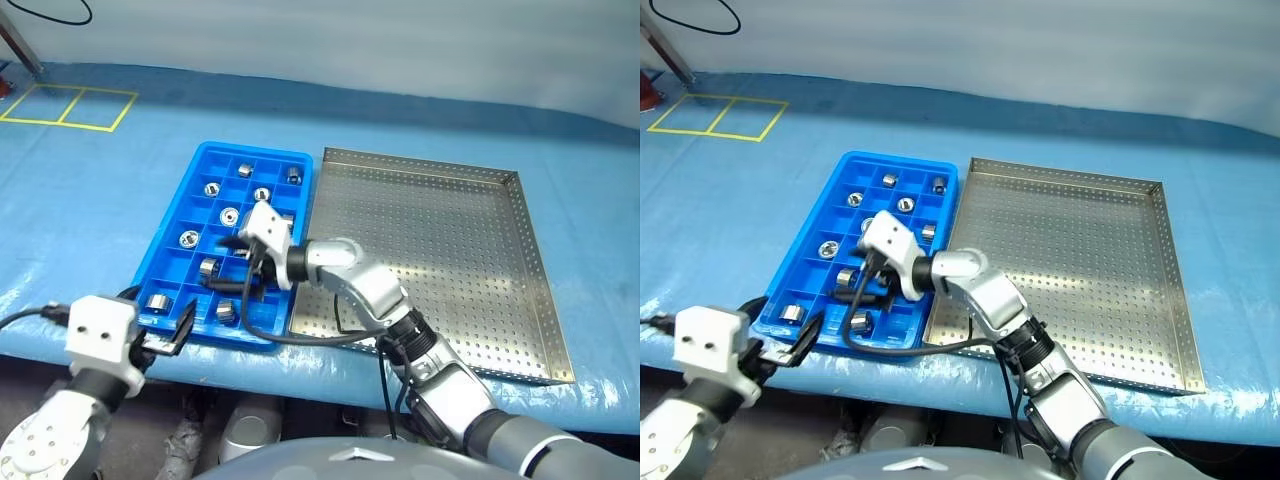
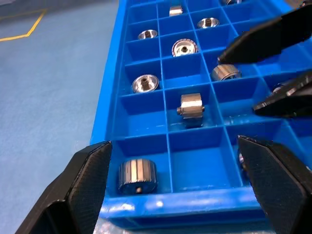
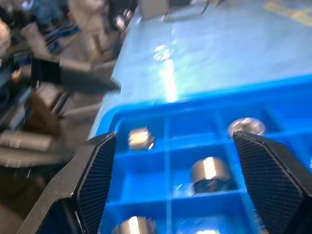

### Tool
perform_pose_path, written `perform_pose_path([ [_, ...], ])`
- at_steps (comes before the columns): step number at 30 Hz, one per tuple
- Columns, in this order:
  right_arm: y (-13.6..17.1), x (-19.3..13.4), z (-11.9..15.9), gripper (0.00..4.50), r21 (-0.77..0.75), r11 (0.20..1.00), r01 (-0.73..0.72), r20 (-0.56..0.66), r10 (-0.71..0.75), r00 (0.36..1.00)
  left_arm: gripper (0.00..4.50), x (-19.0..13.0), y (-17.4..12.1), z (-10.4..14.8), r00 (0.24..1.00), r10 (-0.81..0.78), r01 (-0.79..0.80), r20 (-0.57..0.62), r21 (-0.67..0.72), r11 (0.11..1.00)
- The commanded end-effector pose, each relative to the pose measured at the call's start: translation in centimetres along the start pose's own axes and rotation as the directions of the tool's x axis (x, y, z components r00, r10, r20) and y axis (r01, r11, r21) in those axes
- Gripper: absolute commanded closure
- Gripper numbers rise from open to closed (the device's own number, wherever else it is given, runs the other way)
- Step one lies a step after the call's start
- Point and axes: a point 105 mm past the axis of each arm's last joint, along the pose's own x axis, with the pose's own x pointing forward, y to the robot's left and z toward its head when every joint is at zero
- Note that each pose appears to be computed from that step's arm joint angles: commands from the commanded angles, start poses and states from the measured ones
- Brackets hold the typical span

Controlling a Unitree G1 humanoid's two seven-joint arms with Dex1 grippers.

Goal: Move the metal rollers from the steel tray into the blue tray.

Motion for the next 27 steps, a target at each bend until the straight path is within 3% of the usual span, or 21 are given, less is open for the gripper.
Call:
perform_pose_path([
  [1, -3.0, -3.3, 4.5, 0.47, -0.101, 0.971, 0.217, 0.182, -0.197, 0.963, 0.00, 2.3, -2.2, 2.1, 0.983, -0.123, 0.128, 0.139, -0.030, 0.991],
  [6, -7.4, -11.3, 4.3, 0.47, -0.192, 0.845, 0.499, 0.132, -0.482, 0.866, 0.00, 7.4, -3.9, 6.5, 0.907, -0.180, 0.217, 0.381, -0.057, 0.974],
  [10, -8.0, -17.9, 2.2, 0.47, -0.255, 0.780, 0.571, 0.027, -0.585, 0.811, 0.00, 11.4, -5.3, 7.5, 0.883, -0.250, 0.257, 0.397, 0.035, 0.966],
  [14, -8.1, -21.9, 0.6, 0.47, -0.260, 0.720, 0.643, -0.031, -0.672, 0.740, 0.00, 13.7, -6.4, 7.9, 0.864, -0.308, 0.291, 0.399, 0.103, 0.951],
  [16, -7.5, -23.3, -0.1, 0.47, -0.258, 0.704, 0.661, -0.053, -0.694, 0.718, 0.00, 14.4, -7.3, 8.2, 0.844, -0.353, 0.330, 0.403, 0.127, 0.935],
  [20, -6.3, -25.0, -0.7, 0.47, -0.092, 0.702, 0.706, -0.014, -0.710, 0.704, 0.00, 15.6, -8.3, 7.5, 0.829, -0.410, 0.379, 0.380, 0.157, 0.912],
  [21, -6.2, -25.1, -0.9, 0.10, -0.088, 0.704, 0.705, -0.018, -0.709, 0.705, 0.00, 15.7, -8.3, 7.4, 0.830, -0.412, 0.381, 0.376, 0.158, 0.911],
  [25, -6.8, -25.9, -0.9, 0.02, -0.094, 0.645, 0.758, -0.001, -0.762, 0.648, 0.00, 15.8, -9.0, 6.3, 0.820, -0.467, 0.441, 0.329, 0.157, 0.884],
  [27, -6.4, -25.3, -0.8, 0.02, -0.103, 0.683, 0.723, -0.005, -0.728, 0.686, 0.00, 15.6, -9.5, 5.5, 0.810, -0.511, 0.481, 0.288, 0.170, 0.860],
])
